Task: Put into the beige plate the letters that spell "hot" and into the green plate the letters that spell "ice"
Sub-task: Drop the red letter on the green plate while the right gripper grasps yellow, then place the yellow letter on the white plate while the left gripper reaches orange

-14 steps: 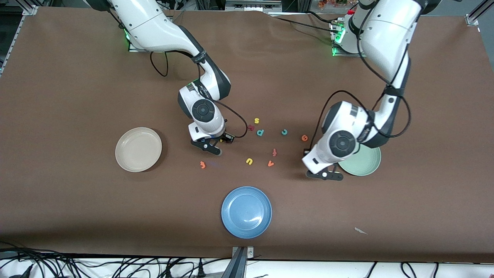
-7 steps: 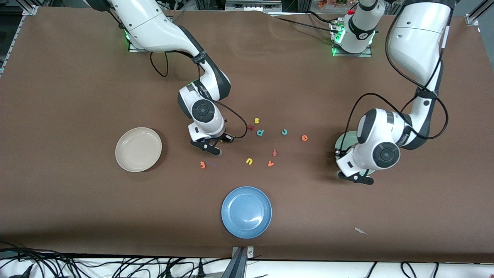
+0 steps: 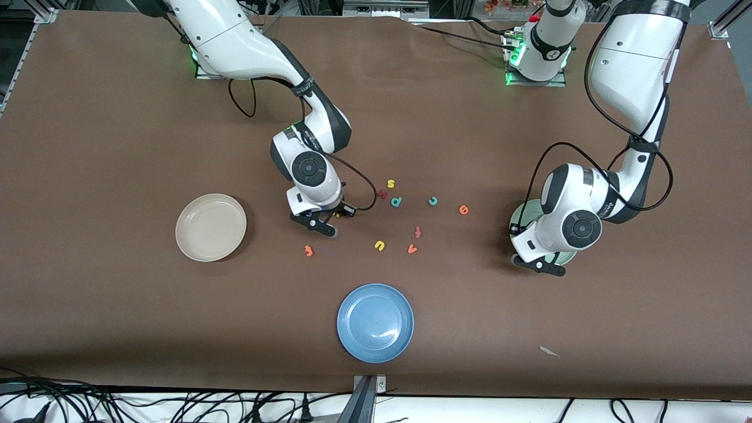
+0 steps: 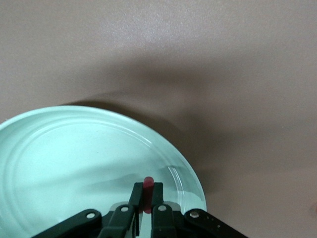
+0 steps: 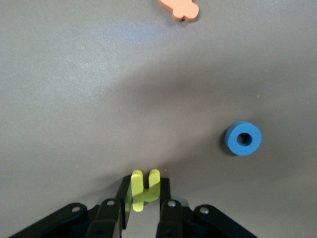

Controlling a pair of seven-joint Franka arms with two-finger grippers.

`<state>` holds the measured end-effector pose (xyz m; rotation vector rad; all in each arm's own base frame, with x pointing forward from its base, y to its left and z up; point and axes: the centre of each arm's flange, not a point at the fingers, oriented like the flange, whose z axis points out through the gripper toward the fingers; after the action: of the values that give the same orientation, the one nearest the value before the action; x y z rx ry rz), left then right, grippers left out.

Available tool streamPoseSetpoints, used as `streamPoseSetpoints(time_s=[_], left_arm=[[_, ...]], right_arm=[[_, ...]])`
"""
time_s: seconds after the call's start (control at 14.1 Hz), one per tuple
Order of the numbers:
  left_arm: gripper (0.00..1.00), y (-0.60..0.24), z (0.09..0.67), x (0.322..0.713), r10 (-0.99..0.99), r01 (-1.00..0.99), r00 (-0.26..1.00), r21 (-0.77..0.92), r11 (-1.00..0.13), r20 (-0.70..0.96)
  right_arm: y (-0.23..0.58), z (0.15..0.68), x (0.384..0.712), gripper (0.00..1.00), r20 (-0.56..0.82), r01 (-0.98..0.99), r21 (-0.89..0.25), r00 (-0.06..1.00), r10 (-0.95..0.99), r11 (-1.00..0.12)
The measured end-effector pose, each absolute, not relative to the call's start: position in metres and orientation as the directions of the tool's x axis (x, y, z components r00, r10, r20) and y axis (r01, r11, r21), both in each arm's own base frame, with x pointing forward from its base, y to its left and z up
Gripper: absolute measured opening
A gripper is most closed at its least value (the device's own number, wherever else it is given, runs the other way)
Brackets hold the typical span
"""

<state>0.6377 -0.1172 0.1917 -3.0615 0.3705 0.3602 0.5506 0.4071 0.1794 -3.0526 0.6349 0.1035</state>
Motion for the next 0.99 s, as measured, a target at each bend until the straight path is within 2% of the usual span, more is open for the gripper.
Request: streamPoseSetpoints(time_s=[0.64,0.78,0.99], left_arm=[[0.11,-0.118,0.201,0.643,-0.235,-0.241,0.953,-0.01,-0.97,-0.19],[0.23,-0.119,0.201,0.643,-0.237,-0.243,0.953,-0.01,-0.97,-0.189],[0.51,-0.127,0.212,0.644,-0.249,-0.254,0.953,-0.007,-0.967,-0.171]], right_arm=[[0.376,0.257,0.6,0.26,-0.122,-0.336,0.06,0.932,-0.341,-0.94],[0.354,0.27,0.608,0.26,-0.129,-0.317,0.087,0.936,-0.327,-0.944],[0.318,0.28,0.62,0.26,-0.131,-0.25,0.11,0.956,-0.263,-0.962]])
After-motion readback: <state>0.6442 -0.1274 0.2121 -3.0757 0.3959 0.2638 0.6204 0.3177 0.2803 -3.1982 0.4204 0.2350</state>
